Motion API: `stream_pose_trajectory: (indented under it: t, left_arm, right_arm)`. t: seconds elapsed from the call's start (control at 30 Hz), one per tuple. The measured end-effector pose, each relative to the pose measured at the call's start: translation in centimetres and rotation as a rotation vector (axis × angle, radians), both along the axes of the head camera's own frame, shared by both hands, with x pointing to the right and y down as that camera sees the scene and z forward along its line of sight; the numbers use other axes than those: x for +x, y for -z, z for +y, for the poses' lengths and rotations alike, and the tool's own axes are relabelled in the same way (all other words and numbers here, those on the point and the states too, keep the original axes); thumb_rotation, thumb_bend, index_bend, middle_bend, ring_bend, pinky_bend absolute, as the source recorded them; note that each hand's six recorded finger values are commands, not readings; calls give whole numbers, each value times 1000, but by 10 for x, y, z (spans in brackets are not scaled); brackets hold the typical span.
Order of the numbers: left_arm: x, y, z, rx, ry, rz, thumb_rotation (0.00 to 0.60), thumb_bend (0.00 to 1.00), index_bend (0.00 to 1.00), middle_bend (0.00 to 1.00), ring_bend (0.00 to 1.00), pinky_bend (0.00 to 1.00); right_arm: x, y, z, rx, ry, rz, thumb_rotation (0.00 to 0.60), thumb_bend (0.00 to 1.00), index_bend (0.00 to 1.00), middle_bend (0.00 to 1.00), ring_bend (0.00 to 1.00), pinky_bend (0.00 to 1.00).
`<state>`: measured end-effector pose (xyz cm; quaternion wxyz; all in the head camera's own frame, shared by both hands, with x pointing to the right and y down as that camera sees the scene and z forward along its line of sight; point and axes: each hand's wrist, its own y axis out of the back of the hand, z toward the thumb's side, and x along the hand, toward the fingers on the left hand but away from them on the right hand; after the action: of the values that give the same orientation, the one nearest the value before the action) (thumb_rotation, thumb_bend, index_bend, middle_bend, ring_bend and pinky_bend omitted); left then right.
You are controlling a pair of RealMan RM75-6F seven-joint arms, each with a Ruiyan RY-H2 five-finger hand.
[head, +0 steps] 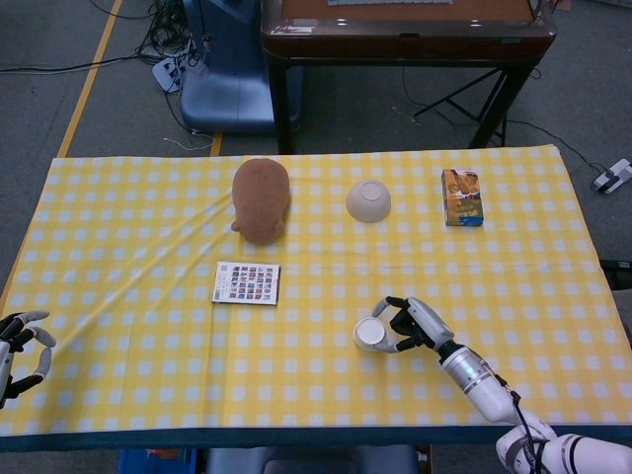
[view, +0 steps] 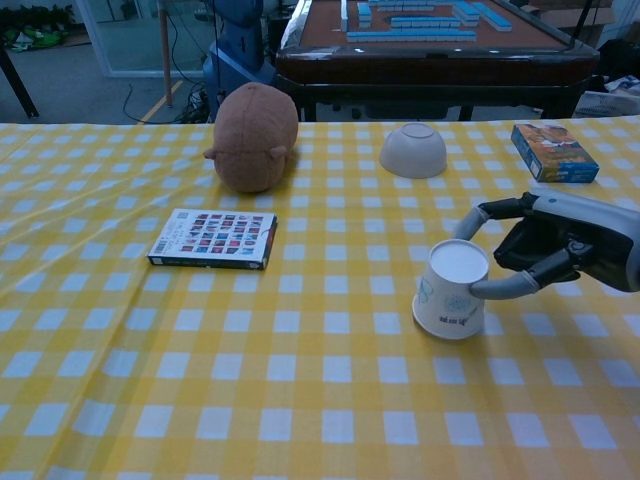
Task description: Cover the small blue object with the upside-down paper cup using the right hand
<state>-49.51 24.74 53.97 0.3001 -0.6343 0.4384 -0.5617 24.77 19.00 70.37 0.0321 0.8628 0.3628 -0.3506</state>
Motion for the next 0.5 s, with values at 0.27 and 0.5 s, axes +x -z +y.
stream_pose_trajectory:
  t: [0.27,0.5]
  left_arm:
    - [0,-1,0,-3,-2,-4,600,491,645,267,205,471]
    - [0,-1,0,-5,-3,-7,600,491,645,267,205,471]
  right_arm:
    - [7,3,1,12,13,10,600,0,207,1000,1000,1000]
    - [20,18,-8,89,12,40,600,0,168,1000,1000,1000]
